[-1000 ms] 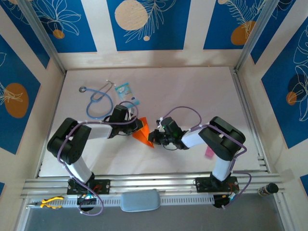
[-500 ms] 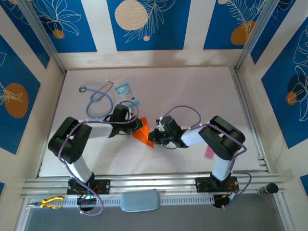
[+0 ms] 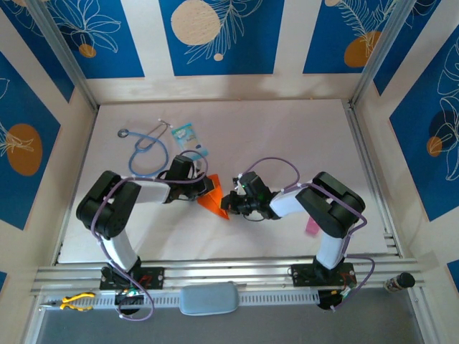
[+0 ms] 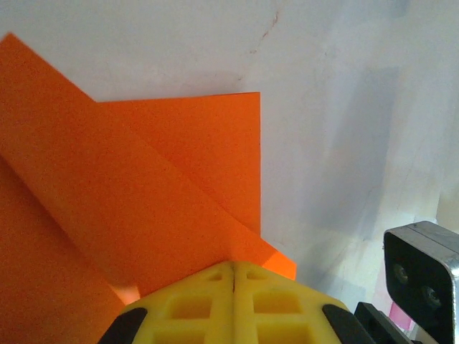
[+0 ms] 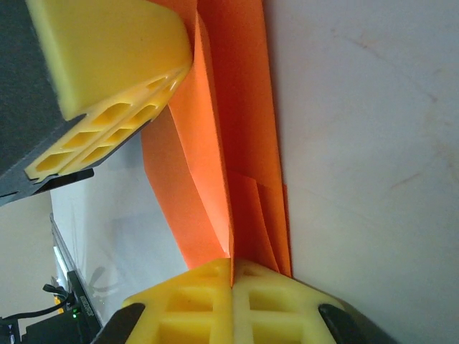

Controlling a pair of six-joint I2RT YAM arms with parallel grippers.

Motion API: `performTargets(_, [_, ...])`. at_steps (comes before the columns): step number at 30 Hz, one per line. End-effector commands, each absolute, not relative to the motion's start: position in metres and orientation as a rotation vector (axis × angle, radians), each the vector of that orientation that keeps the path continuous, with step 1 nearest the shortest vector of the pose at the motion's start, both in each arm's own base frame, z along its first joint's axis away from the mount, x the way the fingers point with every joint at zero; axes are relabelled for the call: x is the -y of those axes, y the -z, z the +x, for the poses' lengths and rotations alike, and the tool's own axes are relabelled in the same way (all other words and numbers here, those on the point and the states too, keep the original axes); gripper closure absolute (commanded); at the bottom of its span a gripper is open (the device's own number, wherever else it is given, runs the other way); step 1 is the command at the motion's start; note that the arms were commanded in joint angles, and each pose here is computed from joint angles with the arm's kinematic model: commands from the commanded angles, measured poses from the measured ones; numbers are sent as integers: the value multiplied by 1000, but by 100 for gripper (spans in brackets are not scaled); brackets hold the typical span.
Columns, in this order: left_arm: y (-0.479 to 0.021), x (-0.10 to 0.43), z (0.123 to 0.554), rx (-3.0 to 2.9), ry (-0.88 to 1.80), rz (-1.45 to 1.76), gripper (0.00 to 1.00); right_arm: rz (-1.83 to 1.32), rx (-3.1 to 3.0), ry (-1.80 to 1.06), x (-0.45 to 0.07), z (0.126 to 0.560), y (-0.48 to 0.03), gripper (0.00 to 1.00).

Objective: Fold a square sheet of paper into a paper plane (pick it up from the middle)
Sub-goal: Fourth fold the wing at the center of the table.

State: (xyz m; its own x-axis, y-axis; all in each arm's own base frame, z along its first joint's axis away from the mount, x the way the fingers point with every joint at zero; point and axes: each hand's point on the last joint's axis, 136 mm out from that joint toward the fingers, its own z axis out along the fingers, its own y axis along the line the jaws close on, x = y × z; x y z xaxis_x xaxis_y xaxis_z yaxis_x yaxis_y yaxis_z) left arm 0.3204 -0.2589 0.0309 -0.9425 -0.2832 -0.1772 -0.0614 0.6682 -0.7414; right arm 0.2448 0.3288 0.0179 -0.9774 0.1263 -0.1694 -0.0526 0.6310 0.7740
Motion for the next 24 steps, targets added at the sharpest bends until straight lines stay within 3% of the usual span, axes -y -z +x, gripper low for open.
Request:
performTargets(1, [-31,267,320,-2627,1157,-231,100,119,-2806,-1152,-316,226,20,97])
performTargets(24, [-7,260,311,-2729,1087,-256,100,141,-2831,-1145,-314,226,20,95])
